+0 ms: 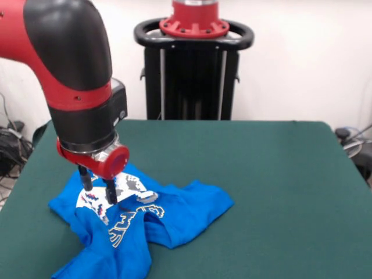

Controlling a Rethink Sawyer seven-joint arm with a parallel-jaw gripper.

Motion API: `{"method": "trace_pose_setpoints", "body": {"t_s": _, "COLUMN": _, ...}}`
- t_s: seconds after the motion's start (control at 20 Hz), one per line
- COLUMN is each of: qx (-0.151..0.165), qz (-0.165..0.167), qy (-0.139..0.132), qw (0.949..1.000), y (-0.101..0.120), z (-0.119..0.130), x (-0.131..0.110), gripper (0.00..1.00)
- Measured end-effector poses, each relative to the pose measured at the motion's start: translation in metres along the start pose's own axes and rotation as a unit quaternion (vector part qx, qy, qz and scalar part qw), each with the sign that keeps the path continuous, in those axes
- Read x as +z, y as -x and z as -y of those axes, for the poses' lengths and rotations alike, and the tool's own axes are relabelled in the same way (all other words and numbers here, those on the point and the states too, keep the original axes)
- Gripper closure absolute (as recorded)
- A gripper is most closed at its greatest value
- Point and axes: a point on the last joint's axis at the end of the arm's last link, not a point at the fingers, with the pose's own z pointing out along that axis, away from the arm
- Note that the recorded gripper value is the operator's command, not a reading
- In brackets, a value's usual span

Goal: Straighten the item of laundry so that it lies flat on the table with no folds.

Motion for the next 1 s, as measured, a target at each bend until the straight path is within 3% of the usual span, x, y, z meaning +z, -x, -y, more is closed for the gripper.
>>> {"method": "trace_pose_setpoints", "body": {"t_s": 0.3, "qx": 0.018, "qz": 0.005, "qy": -0.008, "qw": 0.9998, "y": 0.002, "z": 0.012, "x": -0.012, "gripper": 0.00}}
{"method": "trace_pose_setpoints", "body": {"t_s": 0.65, "qx": 0.033, "qz": 0.006, "qy": -0.026, "qw": 0.9991, "y": -0.004, "z": 0.023, "x": -0.009, "gripper": 0.00}}
{"method": "trace_pose_setpoints", "body": {"t_s": 1.0, "qx": 0.060, "qz": 0.003, "qy": -0.024, "qw": 0.9979, "y": -0.031, "z": -0.014, "x": 0.004, "gripper": 0.00}}
